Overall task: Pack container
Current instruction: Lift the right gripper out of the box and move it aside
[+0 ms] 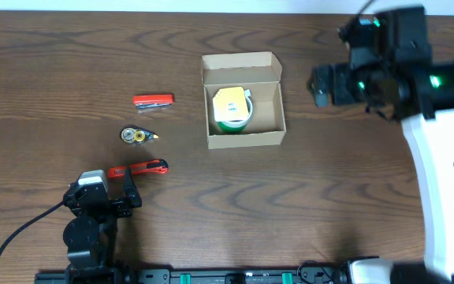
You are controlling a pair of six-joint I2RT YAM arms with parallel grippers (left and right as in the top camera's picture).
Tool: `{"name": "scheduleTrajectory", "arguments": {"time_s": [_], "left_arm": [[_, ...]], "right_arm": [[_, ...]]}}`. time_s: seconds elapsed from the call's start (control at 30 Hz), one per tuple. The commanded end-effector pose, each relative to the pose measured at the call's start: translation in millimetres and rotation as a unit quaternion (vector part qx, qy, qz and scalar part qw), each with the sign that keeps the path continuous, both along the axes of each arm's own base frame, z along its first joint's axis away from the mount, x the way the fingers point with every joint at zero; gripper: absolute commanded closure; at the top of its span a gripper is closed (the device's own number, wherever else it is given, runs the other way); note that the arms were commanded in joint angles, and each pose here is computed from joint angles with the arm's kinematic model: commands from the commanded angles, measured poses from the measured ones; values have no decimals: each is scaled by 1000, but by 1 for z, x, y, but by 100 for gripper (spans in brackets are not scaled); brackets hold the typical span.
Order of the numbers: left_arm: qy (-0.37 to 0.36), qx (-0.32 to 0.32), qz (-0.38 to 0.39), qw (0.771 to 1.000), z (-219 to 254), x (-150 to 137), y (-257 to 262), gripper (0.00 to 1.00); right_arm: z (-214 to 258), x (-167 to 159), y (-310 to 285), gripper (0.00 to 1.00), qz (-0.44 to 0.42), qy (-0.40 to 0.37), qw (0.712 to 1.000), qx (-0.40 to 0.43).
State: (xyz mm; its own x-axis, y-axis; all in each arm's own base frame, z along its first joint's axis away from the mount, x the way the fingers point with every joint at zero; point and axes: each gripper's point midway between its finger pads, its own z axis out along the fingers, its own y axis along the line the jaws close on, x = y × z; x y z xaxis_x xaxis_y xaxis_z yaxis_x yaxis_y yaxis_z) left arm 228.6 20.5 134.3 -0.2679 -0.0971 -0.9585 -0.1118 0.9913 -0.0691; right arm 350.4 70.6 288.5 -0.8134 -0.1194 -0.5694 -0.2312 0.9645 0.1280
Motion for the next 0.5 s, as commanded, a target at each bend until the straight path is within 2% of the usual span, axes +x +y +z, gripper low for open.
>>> {"name": "scheduleTrajectory", "arguments": {"time_s": [0.0, 0.17, 0.47], "left_arm": [[10, -7, 2, 1000, -11, 0, 0, 5], [10, -7, 2, 1000, -11, 0, 0, 5], [-1, -12, -16, 1000, -6, 2, -6, 5]], "right_arm": [[-5, -31, 9, 1, 100, -28, 995, -15], [-15, -54, 11, 1, 116, -35, 993, -12], [-17, -58, 11, 1, 113, -27, 993, -9]]}}
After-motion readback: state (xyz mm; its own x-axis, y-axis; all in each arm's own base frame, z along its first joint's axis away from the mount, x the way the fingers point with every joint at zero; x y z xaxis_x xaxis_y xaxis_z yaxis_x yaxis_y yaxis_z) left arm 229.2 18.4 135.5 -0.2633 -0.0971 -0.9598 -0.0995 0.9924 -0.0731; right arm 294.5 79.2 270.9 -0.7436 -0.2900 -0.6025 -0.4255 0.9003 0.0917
